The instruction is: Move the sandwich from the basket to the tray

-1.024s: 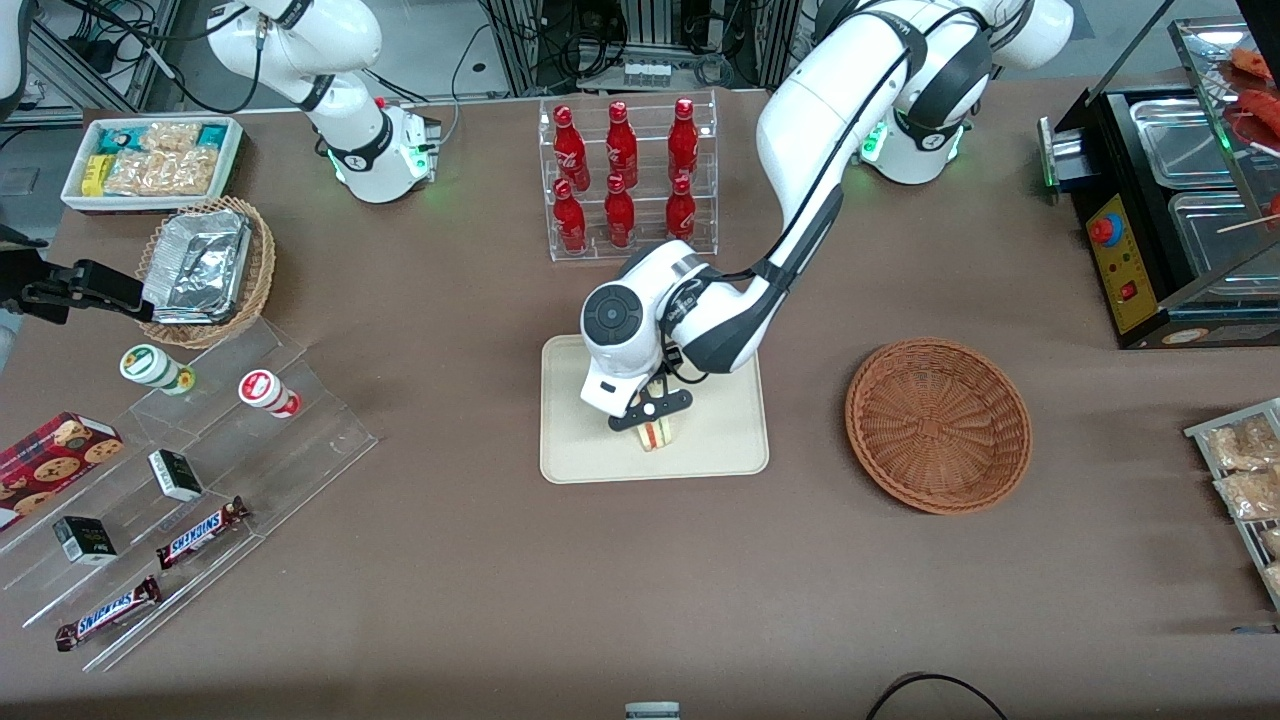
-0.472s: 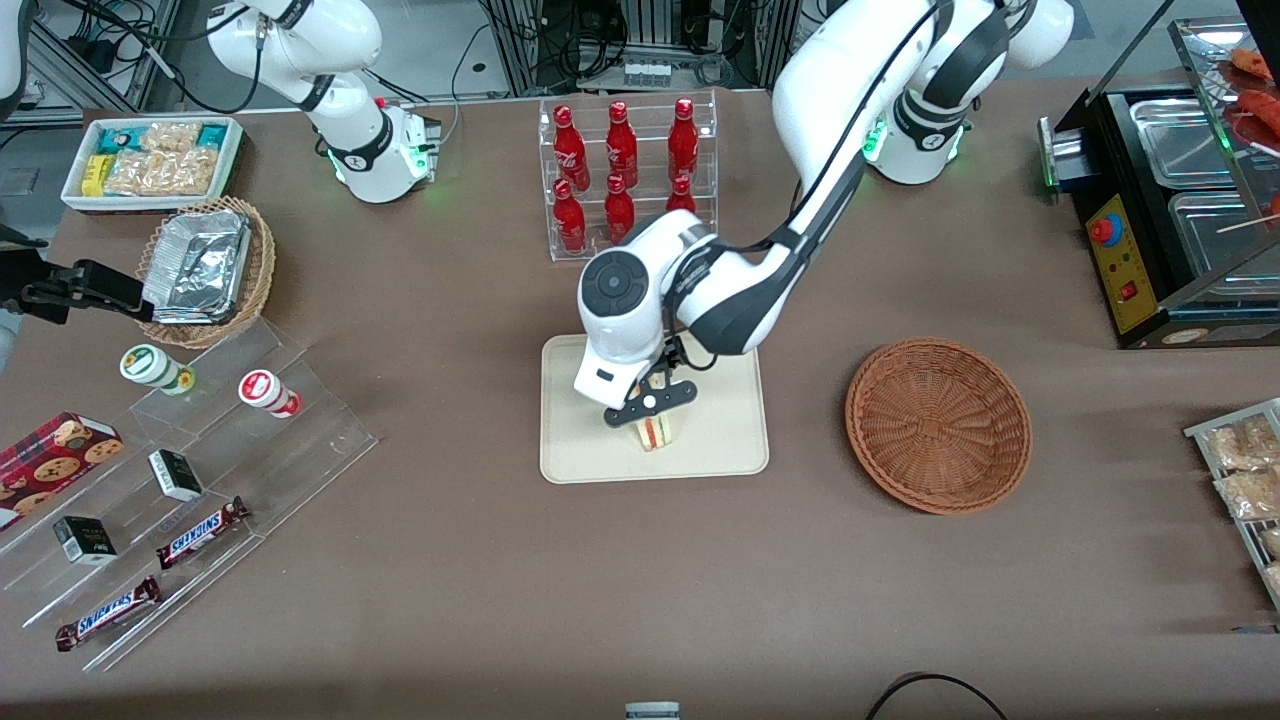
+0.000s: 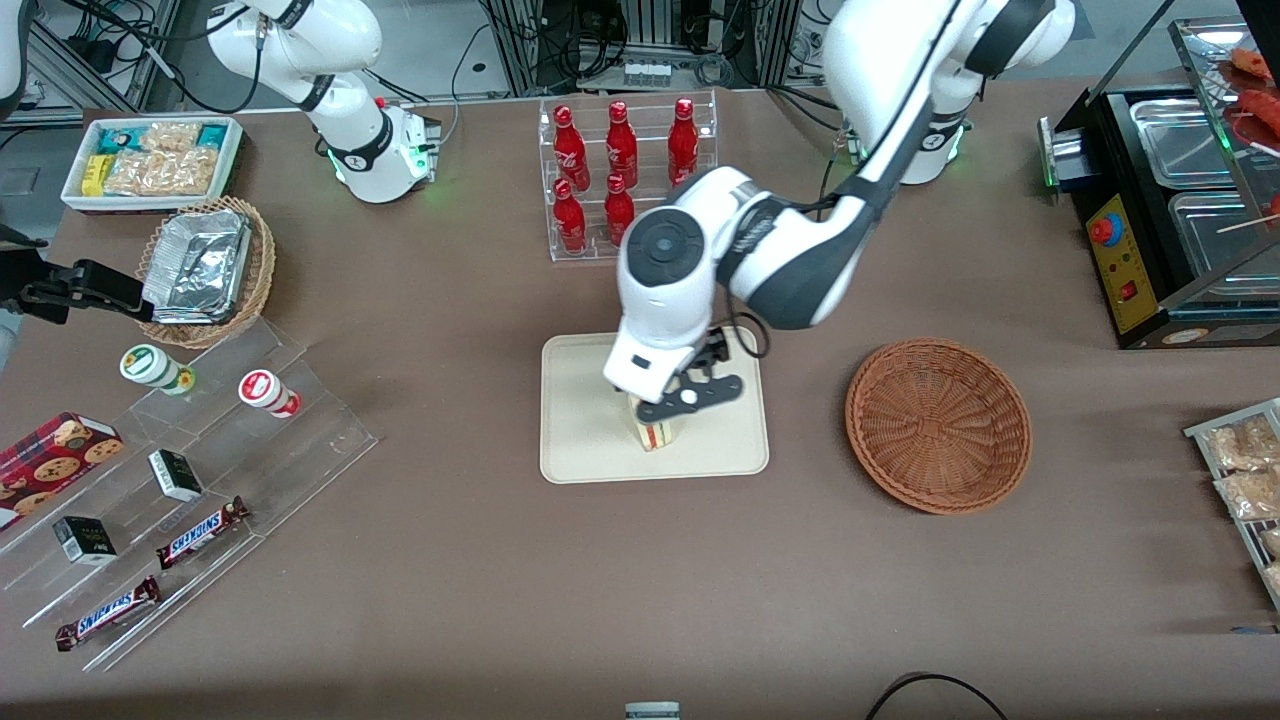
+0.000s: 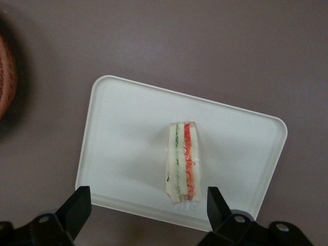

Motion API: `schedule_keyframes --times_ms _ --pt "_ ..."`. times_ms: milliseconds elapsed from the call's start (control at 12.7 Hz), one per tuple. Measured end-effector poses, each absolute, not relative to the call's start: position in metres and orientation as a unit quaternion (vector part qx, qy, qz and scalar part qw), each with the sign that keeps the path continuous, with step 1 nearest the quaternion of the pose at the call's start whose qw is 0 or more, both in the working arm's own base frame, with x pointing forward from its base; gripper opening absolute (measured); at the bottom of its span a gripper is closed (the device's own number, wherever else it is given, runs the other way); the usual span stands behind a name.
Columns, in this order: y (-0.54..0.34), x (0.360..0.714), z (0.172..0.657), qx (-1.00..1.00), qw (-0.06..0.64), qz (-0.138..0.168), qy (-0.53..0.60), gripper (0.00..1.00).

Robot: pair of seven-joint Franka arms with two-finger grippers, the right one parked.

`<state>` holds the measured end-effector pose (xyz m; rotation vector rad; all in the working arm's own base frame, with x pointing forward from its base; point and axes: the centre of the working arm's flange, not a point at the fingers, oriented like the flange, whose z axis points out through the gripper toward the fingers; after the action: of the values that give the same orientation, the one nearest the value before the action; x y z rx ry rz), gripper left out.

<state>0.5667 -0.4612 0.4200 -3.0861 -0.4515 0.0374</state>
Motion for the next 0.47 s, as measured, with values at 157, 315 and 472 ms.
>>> schedule_keyframes --times_ms 157,315,472 --pt "-0.405 0.586 0.442 -0.990 0.013 0.022 -0.137 1.00" --pt "-0.346 0.595 0.457 -0.992 0.025 0.045 -0.119 1.00" --pt "-0.291 0.601 0.463 -0.994 0.031 0.056 -0.094 1.00"
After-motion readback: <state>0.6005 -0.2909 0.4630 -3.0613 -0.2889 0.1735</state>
